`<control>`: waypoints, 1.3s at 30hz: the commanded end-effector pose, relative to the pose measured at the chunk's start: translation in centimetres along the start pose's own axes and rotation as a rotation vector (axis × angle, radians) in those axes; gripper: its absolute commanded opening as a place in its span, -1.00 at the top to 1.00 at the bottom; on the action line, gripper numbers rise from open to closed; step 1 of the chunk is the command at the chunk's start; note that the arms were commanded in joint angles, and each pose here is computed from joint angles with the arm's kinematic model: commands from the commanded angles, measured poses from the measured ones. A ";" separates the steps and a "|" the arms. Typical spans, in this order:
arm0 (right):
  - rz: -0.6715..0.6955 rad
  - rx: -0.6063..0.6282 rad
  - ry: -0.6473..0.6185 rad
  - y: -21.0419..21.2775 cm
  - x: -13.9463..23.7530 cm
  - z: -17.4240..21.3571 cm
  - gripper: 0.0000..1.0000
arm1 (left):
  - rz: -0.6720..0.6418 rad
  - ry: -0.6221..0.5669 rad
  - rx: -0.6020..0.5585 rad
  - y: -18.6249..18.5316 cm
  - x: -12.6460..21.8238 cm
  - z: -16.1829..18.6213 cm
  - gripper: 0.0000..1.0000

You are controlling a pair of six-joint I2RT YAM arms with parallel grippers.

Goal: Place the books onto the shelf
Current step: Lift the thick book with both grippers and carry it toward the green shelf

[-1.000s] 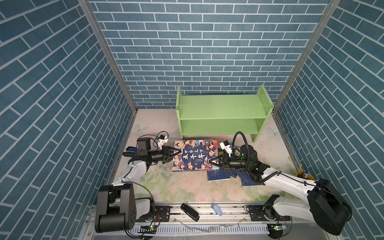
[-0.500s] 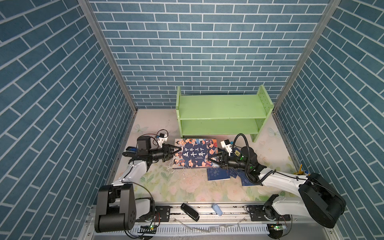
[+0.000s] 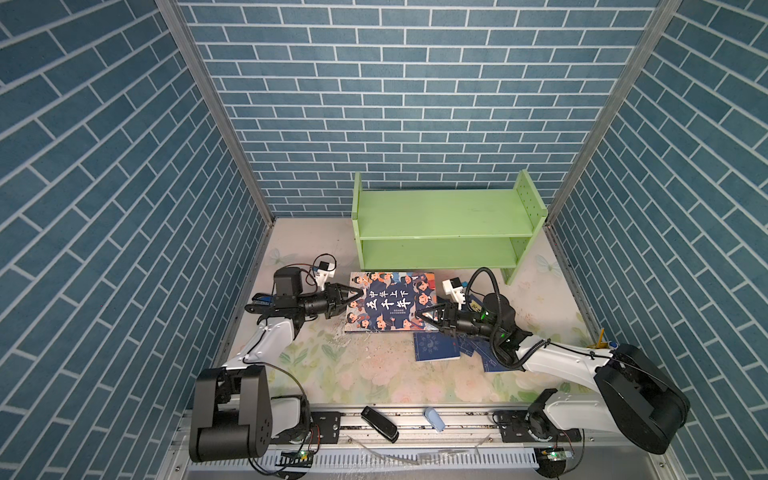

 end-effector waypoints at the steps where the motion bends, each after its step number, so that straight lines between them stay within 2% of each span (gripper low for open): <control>1: -0.152 0.173 -0.034 3.7 0.4 -0.5 1.00 | -0.047 0.015 -0.065 0.0 -0.1 0.2 -0.18; 2: -0.155 0.176 -0.044 3.7 0.5 -0.7 1.00 | -0.060 0.015 -0.069 0.1 0.0 0.3 -0.33; 4: -0.161 0.181 -0.063 3.8 1.0 -1.2 1.00 | -0.082 0.012 -0.080 0.2 0.2 0.6 -0.49; 8: -0.181 0.204 -0.090 4.7 2.1 -1.8 1.00 | -0.126 0.000 -0.110 0.1 0.9 0.9 -0.59; 22: -0.173 0.264 -0.101 6.7 3.7 -2.7 1.00 | -0.120 -0.028 -0.137 -0.5 1.7 0.7 -0.61; 39: -0.196 0.297 -0.101 8.1 3.2 -5.6 1.00 | -0.116 -0.035 -0.150 -0.6 2.0 0.8 -0.62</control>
Point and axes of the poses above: each gripper's point midway between its finger pads, its own x axis back along the fingers, its own y axis along the line the jaws close on, z = x × y, the point moved 4 cm from there along x, back along the fingers, and after that the axes turned 8 degrees about -x, right-handed, at the moved point
